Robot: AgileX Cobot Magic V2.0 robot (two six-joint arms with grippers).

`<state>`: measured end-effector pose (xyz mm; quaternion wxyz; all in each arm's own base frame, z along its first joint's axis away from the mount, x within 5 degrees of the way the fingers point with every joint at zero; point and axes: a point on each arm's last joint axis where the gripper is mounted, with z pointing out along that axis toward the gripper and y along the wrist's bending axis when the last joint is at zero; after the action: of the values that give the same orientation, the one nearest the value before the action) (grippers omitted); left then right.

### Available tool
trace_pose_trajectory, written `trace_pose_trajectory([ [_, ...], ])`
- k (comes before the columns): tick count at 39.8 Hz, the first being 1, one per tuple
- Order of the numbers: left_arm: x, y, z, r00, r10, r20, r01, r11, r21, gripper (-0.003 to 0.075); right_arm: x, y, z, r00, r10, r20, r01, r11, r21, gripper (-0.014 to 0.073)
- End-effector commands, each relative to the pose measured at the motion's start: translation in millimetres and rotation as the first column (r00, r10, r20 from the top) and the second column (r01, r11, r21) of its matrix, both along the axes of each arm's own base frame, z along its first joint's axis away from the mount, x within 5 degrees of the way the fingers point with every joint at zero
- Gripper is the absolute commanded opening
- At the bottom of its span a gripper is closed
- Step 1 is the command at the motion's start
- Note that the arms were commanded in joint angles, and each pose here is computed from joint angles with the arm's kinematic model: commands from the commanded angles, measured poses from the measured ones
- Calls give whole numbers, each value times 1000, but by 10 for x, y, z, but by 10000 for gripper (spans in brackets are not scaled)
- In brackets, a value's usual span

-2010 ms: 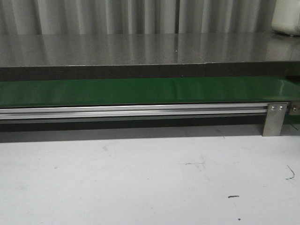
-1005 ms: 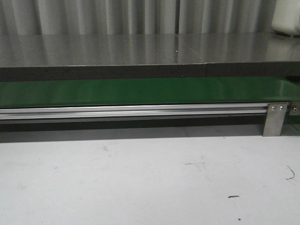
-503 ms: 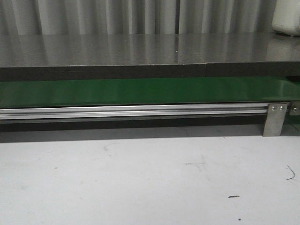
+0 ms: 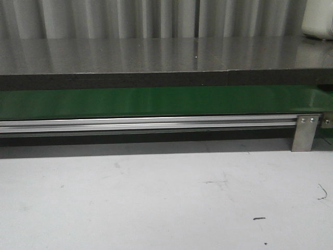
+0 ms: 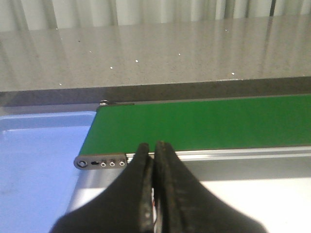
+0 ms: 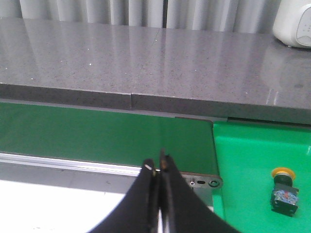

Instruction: Move button from left to right

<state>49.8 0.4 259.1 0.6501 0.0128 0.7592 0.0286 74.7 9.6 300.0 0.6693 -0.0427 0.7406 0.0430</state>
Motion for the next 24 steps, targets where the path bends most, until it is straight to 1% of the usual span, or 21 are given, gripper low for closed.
trace_pose_trajectory([
  [1,-3,-18,48,995,-33,94,36,999,-34,-21,0,-8,156,995,-8,104,8,1000,4,-70],
  [3,-12,-28,-22,993,-55,106,59,998,-34,-21,0,-8,156,995,-8,104,8,1000,4,-70],
  [7,-32,-31,-183,988,-62,138,68,997,-38,-21,0,-8,156,995,-8,104,8,1000,4,-70],
  [13,31,-12,-501,992,-19,124,29,996,-79,-21,0,-8,155,995,-9,104,8,1000,4,-70],
  [17,66,-4,-670,991,-9,130,19,997,-79,-21,0,-8,154,995,-8,103,8,1000,4,-70],
  [19,62,-7,-693,996,-12,93,20,997,-80,-21,0,-8,154,995,-8,103,8,1000,4,-70],
  [24,63,-7,-688,995,-11,102,20,996,-85,-21,0,-8,154,995,-8,103,8,1000,4,-70],
])
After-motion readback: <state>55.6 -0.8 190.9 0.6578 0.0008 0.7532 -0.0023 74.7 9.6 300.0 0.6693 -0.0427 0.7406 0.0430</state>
